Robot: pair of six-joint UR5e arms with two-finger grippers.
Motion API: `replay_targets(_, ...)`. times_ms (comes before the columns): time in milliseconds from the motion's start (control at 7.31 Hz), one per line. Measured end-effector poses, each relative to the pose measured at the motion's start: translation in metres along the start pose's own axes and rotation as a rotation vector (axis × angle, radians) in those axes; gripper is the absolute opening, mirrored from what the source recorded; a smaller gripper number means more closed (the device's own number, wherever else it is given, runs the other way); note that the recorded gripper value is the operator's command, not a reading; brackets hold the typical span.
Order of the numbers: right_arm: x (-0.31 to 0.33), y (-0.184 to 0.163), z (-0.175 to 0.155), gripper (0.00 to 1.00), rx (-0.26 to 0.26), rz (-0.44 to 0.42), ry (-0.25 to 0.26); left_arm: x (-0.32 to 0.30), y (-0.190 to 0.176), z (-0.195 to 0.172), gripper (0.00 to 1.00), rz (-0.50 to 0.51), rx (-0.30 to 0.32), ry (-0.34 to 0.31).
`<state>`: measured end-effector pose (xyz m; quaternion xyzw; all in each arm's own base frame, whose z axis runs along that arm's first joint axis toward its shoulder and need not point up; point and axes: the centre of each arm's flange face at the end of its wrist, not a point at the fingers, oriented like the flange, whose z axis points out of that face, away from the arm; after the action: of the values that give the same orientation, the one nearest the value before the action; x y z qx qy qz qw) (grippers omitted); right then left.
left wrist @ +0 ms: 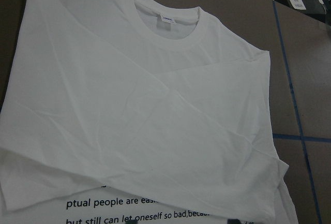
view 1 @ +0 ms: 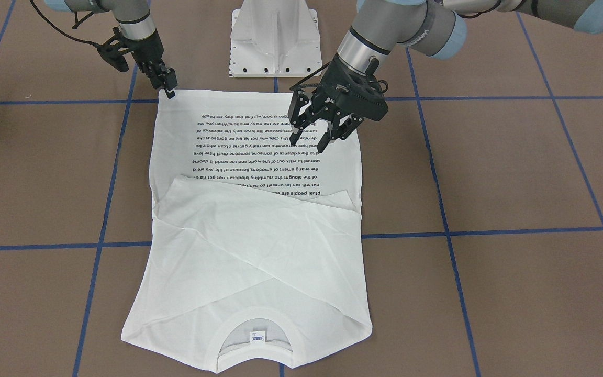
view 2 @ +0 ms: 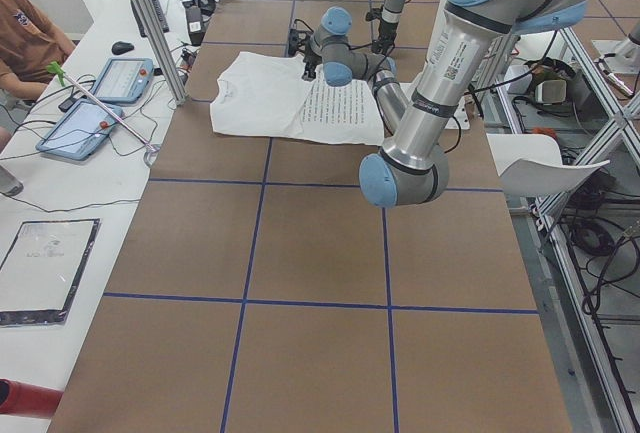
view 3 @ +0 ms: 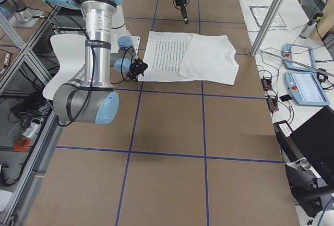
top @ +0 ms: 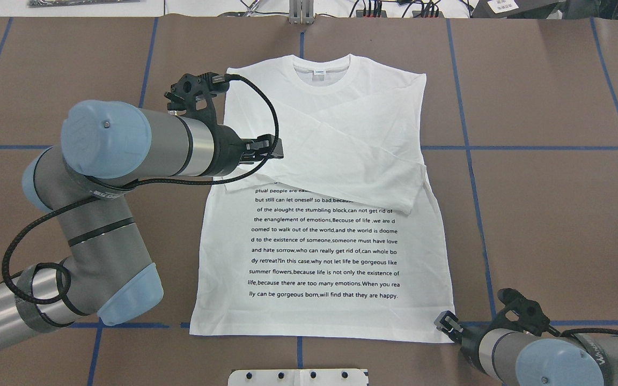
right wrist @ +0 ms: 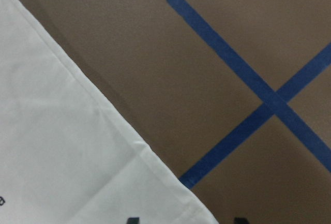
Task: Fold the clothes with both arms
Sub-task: 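Move both grippers to the hem corners nearest the robot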
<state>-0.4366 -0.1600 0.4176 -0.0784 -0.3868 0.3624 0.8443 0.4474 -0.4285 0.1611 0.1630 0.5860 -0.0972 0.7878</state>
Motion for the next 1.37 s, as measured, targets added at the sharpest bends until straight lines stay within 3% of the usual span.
replay_targets(137, 0.001, 0.000, 0.001, 0.00, 0.001, -0.001, 0.003, 0.000, 0.000, -0.001, 0.66, 0.000, 0.002, 0.001)
replay_targets(957, -0.001, 0.002, -0.010, 0.00, -0.019, 0.000, -0.006, -0.003, 0.006, -0.016, 0.66, -0.014, -0.002, 0.015)
replay_targets(1231, -0.007, 0.004, -0.025, 0.00, -0.038, 0.005, -0.027, -0.039, 0.037, -0.033, 0.65, -0.081, -0.041, -0.017)
replay_targets(1368, -0.010, 0.003, -0.030, 0.00, -0.043, 0.009, -0.037, -0.055, 0.071, -0.034, 0.65, -0.134, -0.089, -0.045)
